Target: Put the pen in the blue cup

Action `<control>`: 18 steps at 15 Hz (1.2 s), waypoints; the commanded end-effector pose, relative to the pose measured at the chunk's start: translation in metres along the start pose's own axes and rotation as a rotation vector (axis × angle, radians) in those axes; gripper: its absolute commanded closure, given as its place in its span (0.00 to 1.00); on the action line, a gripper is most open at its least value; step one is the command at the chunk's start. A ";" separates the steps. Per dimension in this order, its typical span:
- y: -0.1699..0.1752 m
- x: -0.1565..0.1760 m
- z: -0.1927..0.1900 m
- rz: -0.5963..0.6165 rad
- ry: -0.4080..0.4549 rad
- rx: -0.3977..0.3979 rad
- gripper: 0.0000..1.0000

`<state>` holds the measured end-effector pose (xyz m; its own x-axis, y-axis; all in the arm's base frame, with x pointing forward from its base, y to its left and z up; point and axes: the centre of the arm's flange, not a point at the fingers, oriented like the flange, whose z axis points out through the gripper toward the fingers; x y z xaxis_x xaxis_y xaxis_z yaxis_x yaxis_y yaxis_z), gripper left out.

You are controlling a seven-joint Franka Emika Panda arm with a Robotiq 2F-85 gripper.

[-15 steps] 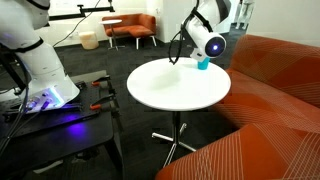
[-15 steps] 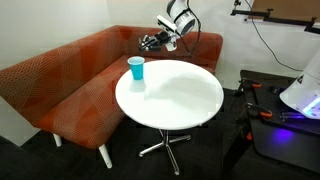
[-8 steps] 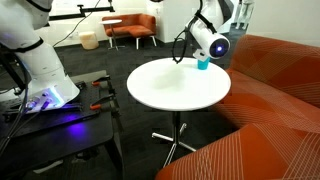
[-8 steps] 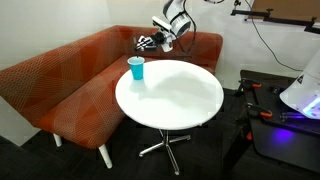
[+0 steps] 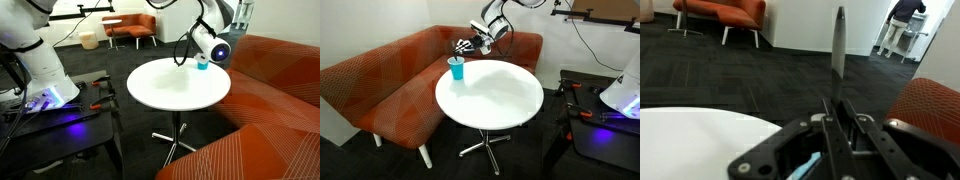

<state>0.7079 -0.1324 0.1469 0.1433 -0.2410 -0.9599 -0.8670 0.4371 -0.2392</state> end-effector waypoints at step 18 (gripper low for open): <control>-0.012 0.027 0.006 0.045 0.049 0.030 0.33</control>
<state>0.7121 -0.1405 0.1184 0.0963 -0.2628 -0.9600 -0.8606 0.4626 -0.2130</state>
